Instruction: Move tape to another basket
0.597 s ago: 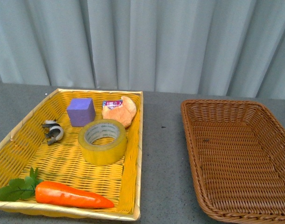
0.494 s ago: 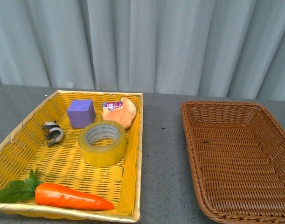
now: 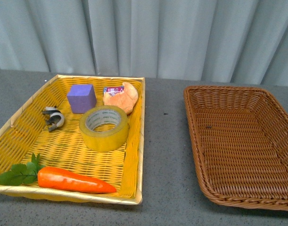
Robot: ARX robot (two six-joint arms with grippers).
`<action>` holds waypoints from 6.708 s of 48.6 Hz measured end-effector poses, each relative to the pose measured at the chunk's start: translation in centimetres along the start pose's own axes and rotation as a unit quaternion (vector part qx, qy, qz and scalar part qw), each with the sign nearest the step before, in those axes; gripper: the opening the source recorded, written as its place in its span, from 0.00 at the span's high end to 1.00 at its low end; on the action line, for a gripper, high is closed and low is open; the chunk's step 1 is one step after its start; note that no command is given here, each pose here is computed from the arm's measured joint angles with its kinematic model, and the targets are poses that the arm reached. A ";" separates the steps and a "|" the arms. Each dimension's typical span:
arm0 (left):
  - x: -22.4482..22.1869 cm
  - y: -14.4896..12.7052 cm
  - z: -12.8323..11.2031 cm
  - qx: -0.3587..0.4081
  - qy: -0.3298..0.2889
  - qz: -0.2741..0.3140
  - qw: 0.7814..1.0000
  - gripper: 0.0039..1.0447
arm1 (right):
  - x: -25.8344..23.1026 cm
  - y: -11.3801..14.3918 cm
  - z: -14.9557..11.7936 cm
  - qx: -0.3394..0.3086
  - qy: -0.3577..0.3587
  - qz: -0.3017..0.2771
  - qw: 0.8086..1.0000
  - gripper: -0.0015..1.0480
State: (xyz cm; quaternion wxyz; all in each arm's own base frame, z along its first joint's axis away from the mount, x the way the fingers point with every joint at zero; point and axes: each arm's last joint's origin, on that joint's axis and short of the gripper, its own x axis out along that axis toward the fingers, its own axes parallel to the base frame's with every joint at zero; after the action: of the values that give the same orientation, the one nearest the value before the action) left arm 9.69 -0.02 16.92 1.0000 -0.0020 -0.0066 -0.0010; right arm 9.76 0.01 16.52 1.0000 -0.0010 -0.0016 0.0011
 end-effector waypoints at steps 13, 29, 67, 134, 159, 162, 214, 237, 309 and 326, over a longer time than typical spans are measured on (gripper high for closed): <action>0.0 0.0 0.0 0.000 0.000 0.000 1.000 0.06 | 0.0 0.0 0.0 0.000 0.000 0.000 1.000 0.09; 0.0 0.0 0.0 0.000 0.000 0.000 1.000 0.06 | 0.0 0.0 0.0 0.000 0.000 0.000 1.000 0.09; 0.0 0.0 0.0 0.000 0.000 0.000 1.000 0.06 | 0.0 0.0 0.0 0.000 0.000 0.000 1.000 0.09; 16.2 -3.0 -0.4 -0.069 0.280 0.003 0.958 0.06 | 0.0 0.0 0.0 0.000 0.000 0.000 1.000 0.09; 27.9 -6.9 -5.9 -0.063 0.449 0.047 0.890 0.06 | 0.0 0.0 0.0 0.000 0.000 0.000 1.000 0.09; 28.6 -7.2 -6.2 -0.067 0.457 0.058 0.885 0.06 | 0.0 0.0 0.0 0.000 0.000 0.000 1.000 0.09; 32.5 -9.0 -8.2 -0.126 0.483 0.139 0.855 0.84 | 0.0 0.0 0.0 0.000 0.000 0.000 1.000 0.09; 32.4 -8.0 -3.8 -0.076 0.439 -0.006 0.895 0.86 | 0.0 0.0 0.0 0.000 0.000 0.000 1.000 0.09; 34.0 -17.3 4.0 0.187 0.317 -0.313 0.875 0.87 | 4.5 -0.6 4.2 -0.028 0.119 0.140 0.983 0.09; 34.0 -17.2 4.0 0.187 0.318 -0.311 0.876 0.87 | 17.4 -1.8 7.8 -0.018 0.271 0.169 0.947 0.09</action>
State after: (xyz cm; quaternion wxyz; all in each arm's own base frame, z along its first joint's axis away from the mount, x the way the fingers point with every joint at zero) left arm 43.64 -17.24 21.44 0.8782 0.1875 0.3113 -0.3110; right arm 27.11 -1.73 24.36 0.9477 -0.0194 0.2695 0.1700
